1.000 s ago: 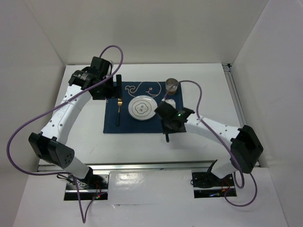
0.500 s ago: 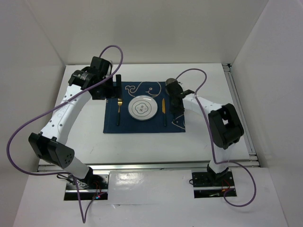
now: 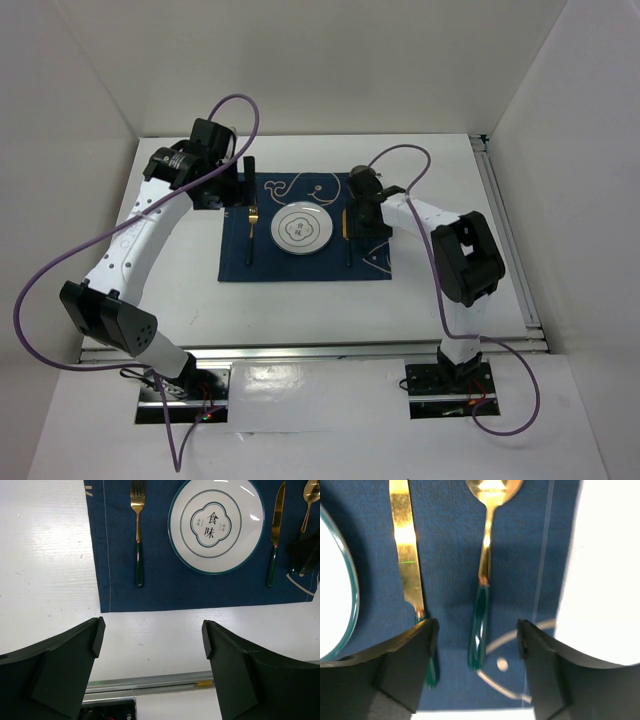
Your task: Set the dinner table for one person
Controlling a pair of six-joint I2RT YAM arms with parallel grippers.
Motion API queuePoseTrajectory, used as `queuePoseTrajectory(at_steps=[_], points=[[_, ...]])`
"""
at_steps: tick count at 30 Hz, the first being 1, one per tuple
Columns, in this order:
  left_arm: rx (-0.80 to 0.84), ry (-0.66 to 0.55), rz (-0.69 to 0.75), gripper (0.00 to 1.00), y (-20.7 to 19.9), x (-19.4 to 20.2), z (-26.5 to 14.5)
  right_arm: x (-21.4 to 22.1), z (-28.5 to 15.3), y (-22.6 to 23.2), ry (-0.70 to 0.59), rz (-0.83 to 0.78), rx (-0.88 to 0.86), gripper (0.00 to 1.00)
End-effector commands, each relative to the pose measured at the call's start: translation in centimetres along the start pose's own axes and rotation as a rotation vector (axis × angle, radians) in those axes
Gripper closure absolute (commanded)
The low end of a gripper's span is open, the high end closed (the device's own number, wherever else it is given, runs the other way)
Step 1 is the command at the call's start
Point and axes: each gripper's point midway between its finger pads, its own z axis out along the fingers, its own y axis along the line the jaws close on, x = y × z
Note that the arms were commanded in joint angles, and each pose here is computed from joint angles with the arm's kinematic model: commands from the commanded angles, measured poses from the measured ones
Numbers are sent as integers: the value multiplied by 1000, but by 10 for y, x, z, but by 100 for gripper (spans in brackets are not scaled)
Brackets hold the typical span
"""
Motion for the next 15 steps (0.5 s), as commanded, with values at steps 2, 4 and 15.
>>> queuePoseTrajectory(at_steps=[2, 4, 15], points=[[6, -59, -1, 2, 1, -14, -15, -40, -75, -6, -135, 66, -23, 19], [6, -59, -1, 2, 1, -14, -15, -52, -107, -23, -189, 131, -25, 14], [37, -80, -3, 2, -5, -18, -19, -37, -181, -122, -355, 437, 69, 0]])
